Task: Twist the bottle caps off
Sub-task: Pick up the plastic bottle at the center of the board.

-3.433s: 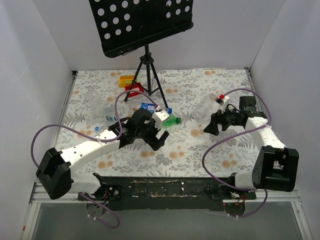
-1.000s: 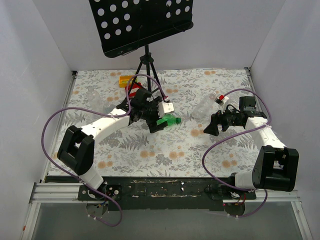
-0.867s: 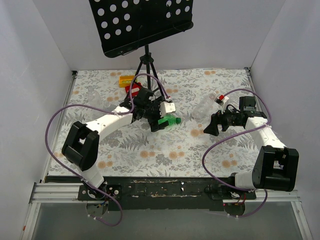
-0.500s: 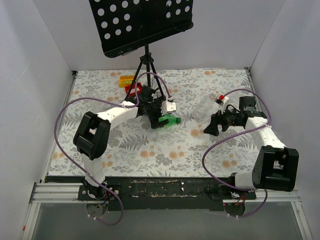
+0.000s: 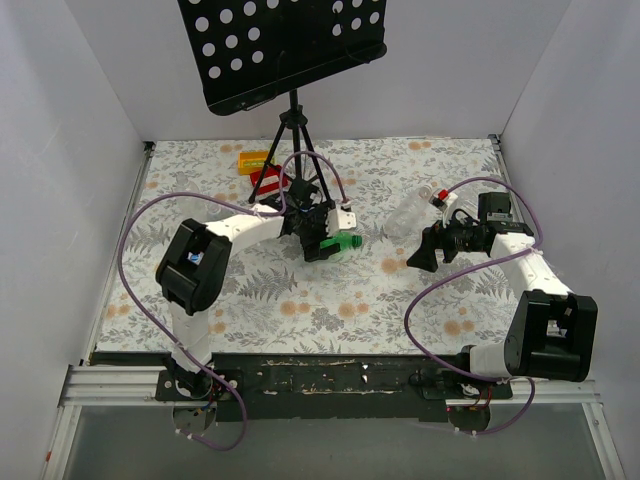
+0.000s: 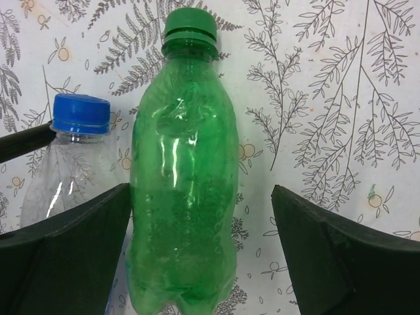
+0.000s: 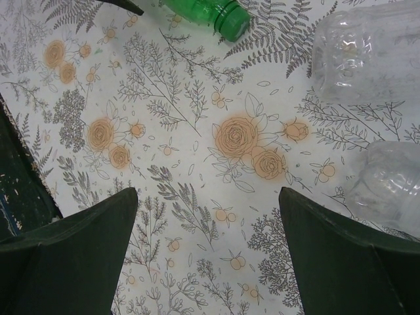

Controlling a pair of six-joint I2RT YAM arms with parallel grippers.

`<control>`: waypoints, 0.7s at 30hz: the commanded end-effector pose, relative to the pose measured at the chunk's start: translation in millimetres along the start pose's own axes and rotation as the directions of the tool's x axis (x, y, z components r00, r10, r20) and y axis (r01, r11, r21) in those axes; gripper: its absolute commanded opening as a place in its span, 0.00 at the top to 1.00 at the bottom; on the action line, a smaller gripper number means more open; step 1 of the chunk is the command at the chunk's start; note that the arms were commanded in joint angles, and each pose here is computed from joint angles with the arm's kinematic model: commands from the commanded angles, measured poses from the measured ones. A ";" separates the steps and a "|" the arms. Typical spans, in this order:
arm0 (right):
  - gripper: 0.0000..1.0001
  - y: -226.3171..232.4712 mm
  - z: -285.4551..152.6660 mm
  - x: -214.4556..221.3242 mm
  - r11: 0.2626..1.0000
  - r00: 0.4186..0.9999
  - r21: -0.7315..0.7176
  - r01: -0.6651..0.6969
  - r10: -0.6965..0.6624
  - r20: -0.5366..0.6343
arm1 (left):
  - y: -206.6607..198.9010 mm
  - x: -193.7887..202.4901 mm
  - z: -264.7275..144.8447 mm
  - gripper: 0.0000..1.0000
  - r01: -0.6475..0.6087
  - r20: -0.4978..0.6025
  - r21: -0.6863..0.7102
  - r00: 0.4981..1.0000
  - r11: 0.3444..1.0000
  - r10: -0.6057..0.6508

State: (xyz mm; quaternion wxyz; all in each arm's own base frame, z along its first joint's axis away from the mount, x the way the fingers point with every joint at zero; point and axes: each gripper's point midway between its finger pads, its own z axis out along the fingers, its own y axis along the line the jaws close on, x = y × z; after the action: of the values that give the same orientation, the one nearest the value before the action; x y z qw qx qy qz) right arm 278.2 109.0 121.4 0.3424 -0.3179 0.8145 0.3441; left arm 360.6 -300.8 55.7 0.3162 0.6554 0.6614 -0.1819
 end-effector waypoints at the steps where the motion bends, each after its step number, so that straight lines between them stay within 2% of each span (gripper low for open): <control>1: 0.03 -0.1 -2.7 -12.9 1.000 0.999 -0.014 0.028 -0.027 0.024 | -6.1 -7.0 -3.8 0.14 -0.026 -0.015 -0.030 1.000 0.999 0.026; 8: 0.03 0.2 -3.0 -12.9 1.000 0.999 -0.016 0.026 -0.025 0.025 | -22.7 1.4 2.3 0.28 0.011 -0.074 -0.042 0.997 0.999 -0.014; 17: 0.04 0.7 -2.9 -13.0 1.000 0.999 -0.020 0.025 -0.024 0.025 | -24.2 3.9 9.0 0.25 0.124 -0.101 -0.110 0.986 0.986 -0.135; 21: 0.03 1.3 -3.4 -13.2 0.999 0.999 -0.020 0.026 -0.026 0.025 | -29.4 6.4 11.5 0.31 0.151 -0.112 -0.105 0.980 0.983 -0.163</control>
State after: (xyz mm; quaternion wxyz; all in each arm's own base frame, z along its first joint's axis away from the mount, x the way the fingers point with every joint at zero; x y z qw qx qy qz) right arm 278.4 109.7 121.3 0.3410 -0.3175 0.8137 0.3477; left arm 333.6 -305.0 30.1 0.2842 0.6133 0.7225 -0.1449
